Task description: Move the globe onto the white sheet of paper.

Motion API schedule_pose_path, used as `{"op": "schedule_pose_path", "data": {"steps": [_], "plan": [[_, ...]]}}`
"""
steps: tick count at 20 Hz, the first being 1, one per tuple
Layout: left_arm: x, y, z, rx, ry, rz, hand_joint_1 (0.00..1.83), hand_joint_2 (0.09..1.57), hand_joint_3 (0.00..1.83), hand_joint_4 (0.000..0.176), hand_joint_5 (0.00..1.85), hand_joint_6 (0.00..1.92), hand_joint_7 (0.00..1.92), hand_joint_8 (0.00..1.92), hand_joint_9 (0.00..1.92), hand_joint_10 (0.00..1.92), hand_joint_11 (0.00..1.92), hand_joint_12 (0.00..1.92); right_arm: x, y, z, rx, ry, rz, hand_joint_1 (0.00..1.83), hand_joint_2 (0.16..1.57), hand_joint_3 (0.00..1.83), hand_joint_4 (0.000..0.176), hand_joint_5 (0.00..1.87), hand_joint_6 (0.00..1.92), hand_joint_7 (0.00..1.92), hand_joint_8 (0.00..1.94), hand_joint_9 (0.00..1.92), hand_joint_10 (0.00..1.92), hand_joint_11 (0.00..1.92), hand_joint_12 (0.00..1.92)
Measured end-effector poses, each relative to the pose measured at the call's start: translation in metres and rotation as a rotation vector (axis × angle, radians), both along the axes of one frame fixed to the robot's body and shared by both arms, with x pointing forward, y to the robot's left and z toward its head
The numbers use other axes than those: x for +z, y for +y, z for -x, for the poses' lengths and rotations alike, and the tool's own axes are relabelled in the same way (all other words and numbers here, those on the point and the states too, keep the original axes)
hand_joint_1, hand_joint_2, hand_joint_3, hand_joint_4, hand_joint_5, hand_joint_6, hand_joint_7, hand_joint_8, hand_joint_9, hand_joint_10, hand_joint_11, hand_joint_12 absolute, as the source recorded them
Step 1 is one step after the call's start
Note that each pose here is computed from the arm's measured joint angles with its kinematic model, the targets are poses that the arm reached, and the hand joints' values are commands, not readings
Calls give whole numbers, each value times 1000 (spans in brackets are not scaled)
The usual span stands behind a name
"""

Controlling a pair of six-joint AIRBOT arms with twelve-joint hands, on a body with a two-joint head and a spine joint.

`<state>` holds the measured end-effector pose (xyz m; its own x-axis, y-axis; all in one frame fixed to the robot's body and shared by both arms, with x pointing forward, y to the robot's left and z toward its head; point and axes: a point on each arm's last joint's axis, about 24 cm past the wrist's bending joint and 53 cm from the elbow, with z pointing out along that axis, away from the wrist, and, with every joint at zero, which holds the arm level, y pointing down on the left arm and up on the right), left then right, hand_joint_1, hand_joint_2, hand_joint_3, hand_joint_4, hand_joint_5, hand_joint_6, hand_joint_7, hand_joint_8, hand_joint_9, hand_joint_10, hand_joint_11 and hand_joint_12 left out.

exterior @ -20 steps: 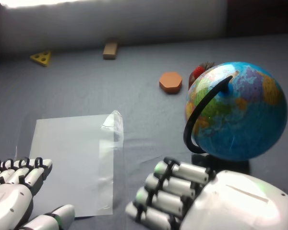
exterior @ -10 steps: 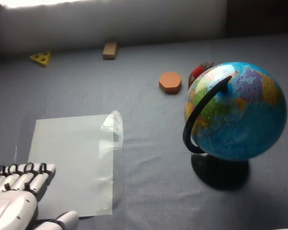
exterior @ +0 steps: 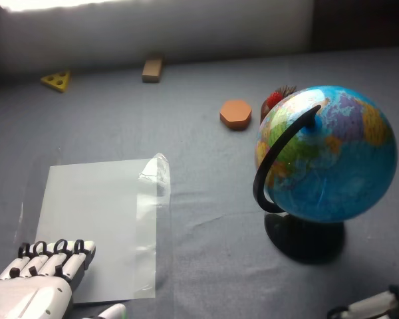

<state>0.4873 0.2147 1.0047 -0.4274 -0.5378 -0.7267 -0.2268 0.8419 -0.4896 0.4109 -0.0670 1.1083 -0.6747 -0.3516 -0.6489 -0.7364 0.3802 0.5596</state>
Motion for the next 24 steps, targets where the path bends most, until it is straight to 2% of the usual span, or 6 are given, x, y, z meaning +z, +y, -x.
{"op": "schedule_pose_path", "data": {"steps": [5, 9, 12, 17, 19, 24], "plan": [[-2, -4, -2, -14, -1, -4, 0, 1299, 0, 0, 0, 0, 9, 0, 0, 0, 0, 2, -4, -34, -12, 15, -4, 13, 0, 1208, 0, 0, 174, 2, 178, 0, 156, 3, 0, 427], [0, -9, -4, -22, -6, 8, 0, 1297, 0, 0, 0, 0, 9, 0, 1, 0, 0, 2, -2, -63, -45, -33, -122, 17, 0, 1208, 0, 0, 162, 0, 168, 0, 151, 0, 0, 406], [4, -16, -6, -33, -9, 20, 0, 1297, 0, 0, 0, 0, 9, 0, 1, 0, 0, 3, -1, -75, -66, -92, -126, 15, 0, 1207, 0, 0, 167, 2, 149, 0, 142, 0, 0, 381], [6, -22, -6, -38, -5, 30, 0, 1296, 0, 0, 0, 0, 9, 0, 1, 1, 0, 2, -9, -86, -89, -110, -143, 31, 0, 1207, 0, 0, 145, 0, 124, 0, 137, 0, 0, 334], [9, -20, -6, -36, -5, 23, 0, 1296, 0, 0, 0, 0, 8, 0, 2, 1, 0, 2, -5, -85, -106, -90, -197, 29, 0, 1203, 0, 0, 139, 0, 124, 1, 140, 2, 0, 331], [9, -14, -9, -24, 0, 11, 0, 1297, 0, 0, 0, 0, 9, 0, 4, 2, 6, 2, -4, -95, -145, -148, -242, 30, 0, 1198, 0, 0, 166, 11, 145, 7, 142, 2, 0, 324]]}}
